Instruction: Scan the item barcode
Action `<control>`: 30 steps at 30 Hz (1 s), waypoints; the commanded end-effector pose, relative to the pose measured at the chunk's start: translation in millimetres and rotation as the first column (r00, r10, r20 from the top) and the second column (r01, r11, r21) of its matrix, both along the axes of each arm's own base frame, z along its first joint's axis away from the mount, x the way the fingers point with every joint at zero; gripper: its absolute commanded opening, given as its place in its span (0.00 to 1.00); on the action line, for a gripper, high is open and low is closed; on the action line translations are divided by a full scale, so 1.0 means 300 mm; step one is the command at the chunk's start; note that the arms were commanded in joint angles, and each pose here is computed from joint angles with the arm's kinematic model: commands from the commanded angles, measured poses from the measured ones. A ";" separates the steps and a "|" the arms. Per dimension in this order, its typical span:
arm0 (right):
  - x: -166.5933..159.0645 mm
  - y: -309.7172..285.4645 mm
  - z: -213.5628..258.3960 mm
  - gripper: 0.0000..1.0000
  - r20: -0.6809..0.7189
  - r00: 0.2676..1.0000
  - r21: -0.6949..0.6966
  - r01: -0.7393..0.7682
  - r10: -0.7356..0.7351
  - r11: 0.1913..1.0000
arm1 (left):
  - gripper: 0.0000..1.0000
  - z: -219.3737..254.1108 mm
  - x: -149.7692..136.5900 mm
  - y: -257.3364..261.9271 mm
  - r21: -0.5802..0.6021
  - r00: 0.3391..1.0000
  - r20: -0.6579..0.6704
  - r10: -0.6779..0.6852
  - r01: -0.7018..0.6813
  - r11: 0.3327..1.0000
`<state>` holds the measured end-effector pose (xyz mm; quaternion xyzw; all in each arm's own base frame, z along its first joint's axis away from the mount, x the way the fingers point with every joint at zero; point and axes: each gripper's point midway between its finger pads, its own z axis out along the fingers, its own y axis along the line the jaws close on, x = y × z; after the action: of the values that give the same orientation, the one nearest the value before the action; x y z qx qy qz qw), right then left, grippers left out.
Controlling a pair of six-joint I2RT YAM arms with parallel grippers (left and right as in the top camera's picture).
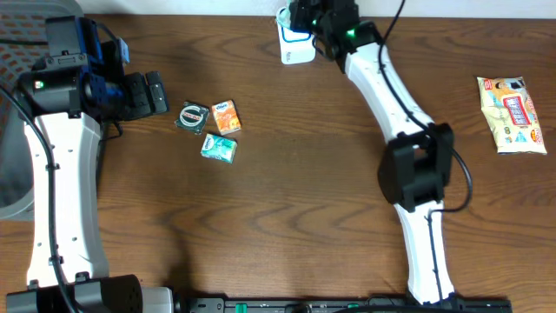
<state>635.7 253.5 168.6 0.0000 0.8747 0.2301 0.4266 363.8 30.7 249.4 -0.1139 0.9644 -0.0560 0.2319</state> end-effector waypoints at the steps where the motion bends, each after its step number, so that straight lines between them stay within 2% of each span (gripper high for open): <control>1: 0.029 -0.021 -0.042 0.08 0.015 0.999 -0.066 0.045 -0.044 0.997 | 0.98 -0.007 0.000 0.002 -0.003 1.000 -0.006 0.009 -0.009 1.000; 11: 0.039 -0.035 -0.050 0.06 0.034 0.999 -0.104 0.045 -0.042 0.994 | 0.98 -0.007 0.000 0.002 -0.003 1.000 -0.006 0.009 -0.009 1.000; 14: 0.047 -0.110 -0.026 0.04 0.023 0.996 -0.124 0.090 -0.088 0.988 | 0.98 -0.007 0.000 0.002 -0.003 1.000 -0.006 0.009 -0.009 1.000; 20: -0.007 -0.494 0.009 0.03 -0.068 0.978 -0.338 0.164 -0.198 0.927 | 0.98 -0.007 0.000 0.002 -0.003 1.000 -0.006 0.009 -0.009 1.000; 23: -0.089 -0.695 -0.044 0.11 -0.173 0.958 -0.498 0.115 -0.229 0.860 | 0.98 -0.007 0.000 0.002 -0.003 1.000 -0.006 0.009 -0.009 1.000; 27: -0.261 -1.054 -0.130 0.11 -0.318 0.843 -0.716 0.087 -0.434 0.693 | 0.98 -0.007 0.000 0.002 -0.003 1.000 -0.006 0.009 -0.009 1.000; 30: -0.338 -1.180 -0.169 0.15 -0.394 0.788 -0.733 0.041 -0.473 0.679 | 0.98 -0.007 0.000 0.002 -0.003 1.000 -0.006 0.009 -0.009 1.000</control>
<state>546.6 -62.9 99.9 0.0538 0.9760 -0.1302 0.1660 363.8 30.7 249.4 -0.1139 0.9644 -0.0560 0.2319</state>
